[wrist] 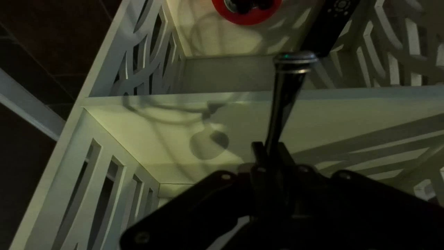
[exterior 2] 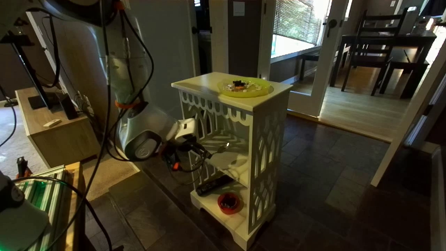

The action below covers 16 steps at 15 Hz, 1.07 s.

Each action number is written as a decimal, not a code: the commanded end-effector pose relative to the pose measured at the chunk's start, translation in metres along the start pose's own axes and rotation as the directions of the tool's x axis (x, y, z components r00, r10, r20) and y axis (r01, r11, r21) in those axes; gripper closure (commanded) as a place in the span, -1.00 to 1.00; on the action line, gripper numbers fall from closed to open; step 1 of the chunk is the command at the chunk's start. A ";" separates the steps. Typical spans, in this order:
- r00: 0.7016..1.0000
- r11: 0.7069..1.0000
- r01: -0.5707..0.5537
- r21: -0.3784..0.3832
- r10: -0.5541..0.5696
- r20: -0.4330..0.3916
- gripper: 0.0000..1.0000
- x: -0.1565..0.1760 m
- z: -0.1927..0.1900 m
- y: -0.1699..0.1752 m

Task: Remove the silver spoon from the middle shelf and put it on the top

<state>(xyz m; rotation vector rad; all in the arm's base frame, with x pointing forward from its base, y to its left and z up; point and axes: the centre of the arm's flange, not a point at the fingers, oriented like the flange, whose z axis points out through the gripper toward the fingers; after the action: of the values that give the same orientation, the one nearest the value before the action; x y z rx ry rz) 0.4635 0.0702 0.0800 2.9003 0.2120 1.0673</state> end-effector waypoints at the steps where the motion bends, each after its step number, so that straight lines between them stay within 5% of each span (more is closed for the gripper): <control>1: 0.996 0.996 -0.081 -0.029 0.081 0.030 0.96 -0.009 -0.062 -0.004; 4: 0.977 0.977 -0.191 -0.095 0.198 0.083 0.96 -0.034 -0.084 -0.001; 8: 0.920 0.907 -0.335 -0.253 0.373 0.120 0.96 -0.072 -0.109 0.010; 12: 0.867 0.801 -0.449 -0.396 0.497 0.021 0.96 -0.080 -0.135 0.022; 16: 0.856 0.740 -0.495 -0.456 0.506 -0.107 0.96 -0.062 -0.165 0.024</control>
<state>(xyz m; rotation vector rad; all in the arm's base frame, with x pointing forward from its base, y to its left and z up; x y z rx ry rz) 0.3355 0.0342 0.1196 2.6402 -0.7272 0.8636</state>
